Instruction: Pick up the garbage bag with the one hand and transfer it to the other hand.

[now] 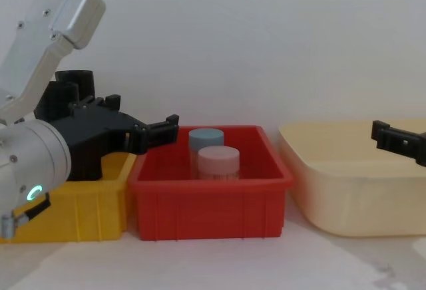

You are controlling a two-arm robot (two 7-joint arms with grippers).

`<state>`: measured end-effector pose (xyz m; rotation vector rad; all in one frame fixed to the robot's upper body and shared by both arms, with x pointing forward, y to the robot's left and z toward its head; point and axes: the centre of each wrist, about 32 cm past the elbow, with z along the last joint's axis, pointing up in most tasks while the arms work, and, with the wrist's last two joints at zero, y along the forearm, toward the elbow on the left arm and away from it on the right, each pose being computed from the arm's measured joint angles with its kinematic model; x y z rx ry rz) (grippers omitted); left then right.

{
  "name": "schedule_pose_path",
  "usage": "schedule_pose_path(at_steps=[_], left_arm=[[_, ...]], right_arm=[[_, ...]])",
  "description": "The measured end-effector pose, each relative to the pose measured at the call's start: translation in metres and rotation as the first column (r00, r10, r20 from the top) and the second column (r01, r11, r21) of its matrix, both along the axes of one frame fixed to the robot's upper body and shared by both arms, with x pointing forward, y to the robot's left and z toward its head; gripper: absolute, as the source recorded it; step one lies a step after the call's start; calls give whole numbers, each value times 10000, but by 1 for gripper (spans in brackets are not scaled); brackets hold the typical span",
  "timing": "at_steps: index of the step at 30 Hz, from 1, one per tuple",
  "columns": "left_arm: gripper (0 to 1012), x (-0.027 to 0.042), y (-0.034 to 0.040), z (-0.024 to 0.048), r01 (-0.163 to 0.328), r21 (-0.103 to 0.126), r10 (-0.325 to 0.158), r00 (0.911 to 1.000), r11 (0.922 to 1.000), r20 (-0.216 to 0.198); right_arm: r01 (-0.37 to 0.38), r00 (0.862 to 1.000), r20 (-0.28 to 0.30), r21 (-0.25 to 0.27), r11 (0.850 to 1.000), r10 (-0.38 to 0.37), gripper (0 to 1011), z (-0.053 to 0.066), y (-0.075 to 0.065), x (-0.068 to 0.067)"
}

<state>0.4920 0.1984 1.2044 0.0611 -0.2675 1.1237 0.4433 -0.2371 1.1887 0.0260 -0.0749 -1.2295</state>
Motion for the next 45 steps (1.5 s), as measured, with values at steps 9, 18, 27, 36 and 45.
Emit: schedule_pose_path(at_steps=[9,18,27,36,45], left_arm=[[1000,0,0,0,0,0,0,10000,10000,0],[1000,2,-2,3,9,-5,-9,10000,10000,6],[1000,55,-37,175,317,61,-318,9992,9995,252],[1000,85,79,610,600,271,-623,9936,9978,940],[1000,12,466,1011,435,402,-487,9890,9982,1394]], right_arm=[[0,10000,0,0,10000,0,999,0,0,0],[-4,10000,0,1,10000,4,999,0,-1,1],[-470,9988,157,289,9985,466,999,73,-5,64],[-1367,9895,571,773,9876,1325,999,305,97,218],[-2478,9671,887,1164,9618,2384,999,614,427,486]])
